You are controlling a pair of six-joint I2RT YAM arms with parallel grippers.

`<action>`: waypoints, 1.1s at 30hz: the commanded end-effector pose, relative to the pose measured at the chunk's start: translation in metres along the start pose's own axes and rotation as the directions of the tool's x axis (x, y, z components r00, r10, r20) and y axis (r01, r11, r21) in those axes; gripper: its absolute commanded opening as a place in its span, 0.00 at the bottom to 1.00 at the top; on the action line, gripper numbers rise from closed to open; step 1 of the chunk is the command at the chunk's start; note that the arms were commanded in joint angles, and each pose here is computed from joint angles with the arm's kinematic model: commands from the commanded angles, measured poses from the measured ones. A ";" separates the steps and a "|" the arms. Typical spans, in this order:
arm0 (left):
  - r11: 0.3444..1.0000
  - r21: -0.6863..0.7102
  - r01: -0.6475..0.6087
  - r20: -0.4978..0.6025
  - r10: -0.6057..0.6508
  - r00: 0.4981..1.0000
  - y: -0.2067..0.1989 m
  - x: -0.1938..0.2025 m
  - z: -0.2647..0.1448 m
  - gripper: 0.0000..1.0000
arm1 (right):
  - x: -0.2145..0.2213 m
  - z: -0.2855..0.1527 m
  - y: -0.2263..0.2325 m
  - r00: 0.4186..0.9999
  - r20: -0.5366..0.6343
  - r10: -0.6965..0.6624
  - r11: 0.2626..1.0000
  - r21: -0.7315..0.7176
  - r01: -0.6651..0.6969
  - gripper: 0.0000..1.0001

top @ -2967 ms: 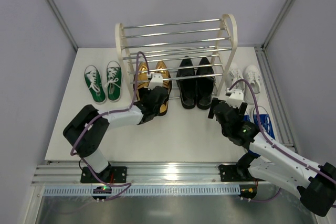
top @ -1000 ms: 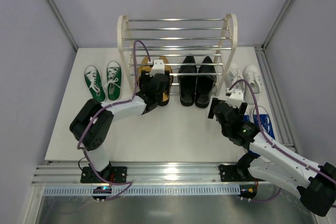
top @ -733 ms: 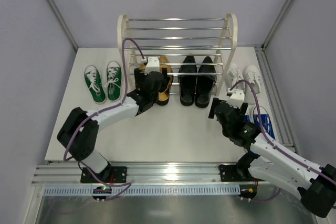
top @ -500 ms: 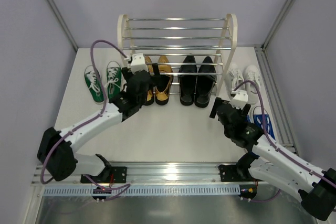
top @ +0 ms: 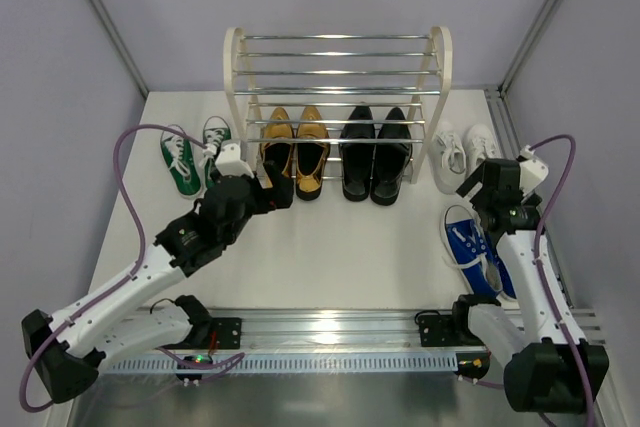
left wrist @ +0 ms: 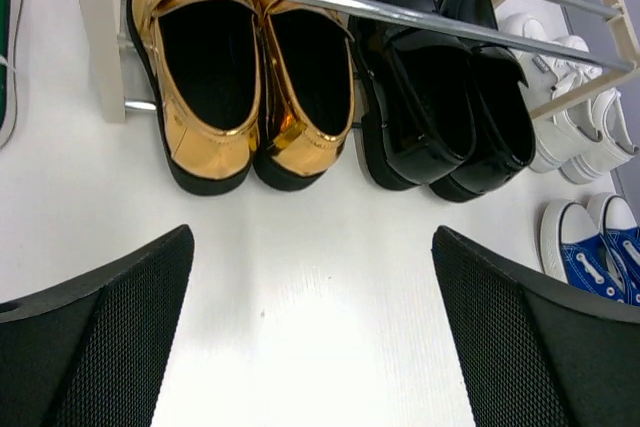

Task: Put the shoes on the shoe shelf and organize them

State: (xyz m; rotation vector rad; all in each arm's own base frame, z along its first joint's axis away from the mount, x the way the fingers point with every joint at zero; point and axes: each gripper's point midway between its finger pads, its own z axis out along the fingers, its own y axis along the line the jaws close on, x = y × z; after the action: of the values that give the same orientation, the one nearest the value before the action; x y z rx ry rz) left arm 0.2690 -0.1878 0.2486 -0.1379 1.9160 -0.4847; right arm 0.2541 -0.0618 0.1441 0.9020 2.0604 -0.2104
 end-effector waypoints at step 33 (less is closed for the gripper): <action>0.997 0.005 0.076 -0.070 -0.076 0.995 0.048 0.041 -0.057 1.00 | 0.034 0.161 0.065 0.899 -0.359 -0.249 0.969 -0.089 0.232 0.38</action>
State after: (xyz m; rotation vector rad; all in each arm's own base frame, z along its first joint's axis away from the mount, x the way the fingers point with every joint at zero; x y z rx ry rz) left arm 0.2097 -0.1482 0.2109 -0.1700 1.9935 -0.5649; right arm 0.4070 -0.0790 0.0514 0.6624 2.4540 -0.1666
